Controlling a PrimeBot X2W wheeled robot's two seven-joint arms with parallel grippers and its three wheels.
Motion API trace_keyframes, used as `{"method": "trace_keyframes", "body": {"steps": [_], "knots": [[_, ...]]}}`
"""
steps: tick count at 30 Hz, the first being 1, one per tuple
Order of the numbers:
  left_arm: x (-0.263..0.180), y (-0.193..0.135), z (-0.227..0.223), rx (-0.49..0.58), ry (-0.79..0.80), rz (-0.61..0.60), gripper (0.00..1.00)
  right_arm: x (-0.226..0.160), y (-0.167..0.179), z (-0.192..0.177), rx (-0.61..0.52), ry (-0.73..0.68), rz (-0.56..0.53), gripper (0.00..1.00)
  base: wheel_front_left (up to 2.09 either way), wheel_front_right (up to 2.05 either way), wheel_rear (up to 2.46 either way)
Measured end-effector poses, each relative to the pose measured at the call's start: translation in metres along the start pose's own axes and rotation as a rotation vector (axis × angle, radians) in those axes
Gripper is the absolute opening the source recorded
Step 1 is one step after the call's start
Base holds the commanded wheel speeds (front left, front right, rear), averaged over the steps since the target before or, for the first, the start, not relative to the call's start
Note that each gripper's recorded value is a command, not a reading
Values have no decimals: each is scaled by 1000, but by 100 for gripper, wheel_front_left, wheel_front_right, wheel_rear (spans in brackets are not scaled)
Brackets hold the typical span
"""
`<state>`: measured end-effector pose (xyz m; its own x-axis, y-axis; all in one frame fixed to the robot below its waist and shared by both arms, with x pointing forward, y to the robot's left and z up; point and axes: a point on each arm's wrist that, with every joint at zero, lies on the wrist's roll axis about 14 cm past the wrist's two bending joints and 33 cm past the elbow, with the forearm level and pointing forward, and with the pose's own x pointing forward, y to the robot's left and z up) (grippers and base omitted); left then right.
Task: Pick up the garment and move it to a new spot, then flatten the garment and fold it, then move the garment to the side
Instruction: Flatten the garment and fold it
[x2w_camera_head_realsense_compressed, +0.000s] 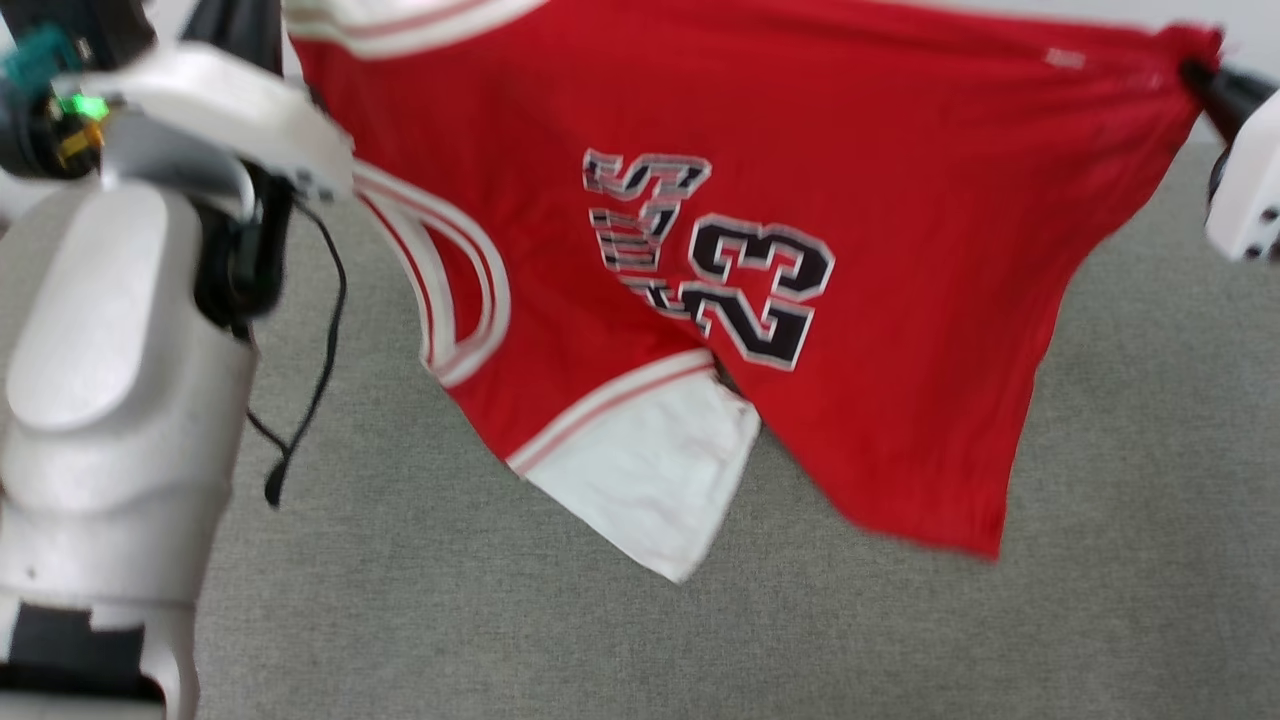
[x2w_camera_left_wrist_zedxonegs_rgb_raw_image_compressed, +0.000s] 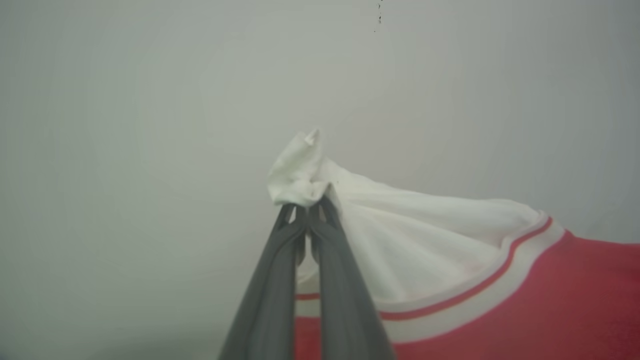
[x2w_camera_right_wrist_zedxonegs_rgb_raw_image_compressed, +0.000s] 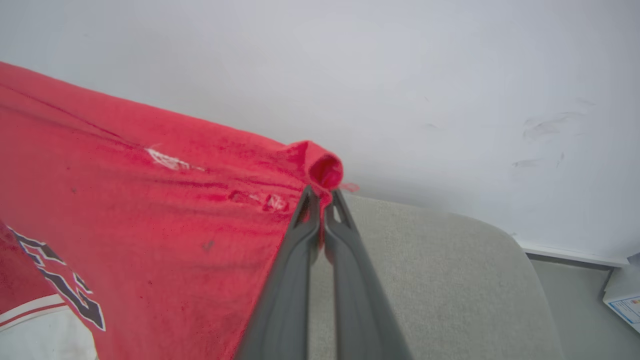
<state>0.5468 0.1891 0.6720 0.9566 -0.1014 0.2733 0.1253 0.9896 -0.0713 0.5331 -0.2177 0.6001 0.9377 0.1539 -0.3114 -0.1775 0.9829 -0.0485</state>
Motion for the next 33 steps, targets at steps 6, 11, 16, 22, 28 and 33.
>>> {"method": "trace_keyframes", "body": {"steps": [6,11,16,22,28,33], "knots": [[43,2,31,56,-83,-2,0,16,-13,47,-29,-147,-34,0,0,0,0],[77,4,55,84,-165,-2,0,32,-23,84,-62,-257,-62,0,0,0,0],[109,12,70,96,-242,11,0,50,-27,120,-106,-378,-73,0,0,0,0],[145,15,67,117,-296,5,0,81,-32,140,-148,-457,-83,0,0,0,0],[173,19,24,142,-263,-1,0,125,-35,129,-171,-452,-78,0,0,0,0],[188,22,-26,142,-206,-5,0,162,-32,106,-187,-427,-64,0,0,0,0]]}}
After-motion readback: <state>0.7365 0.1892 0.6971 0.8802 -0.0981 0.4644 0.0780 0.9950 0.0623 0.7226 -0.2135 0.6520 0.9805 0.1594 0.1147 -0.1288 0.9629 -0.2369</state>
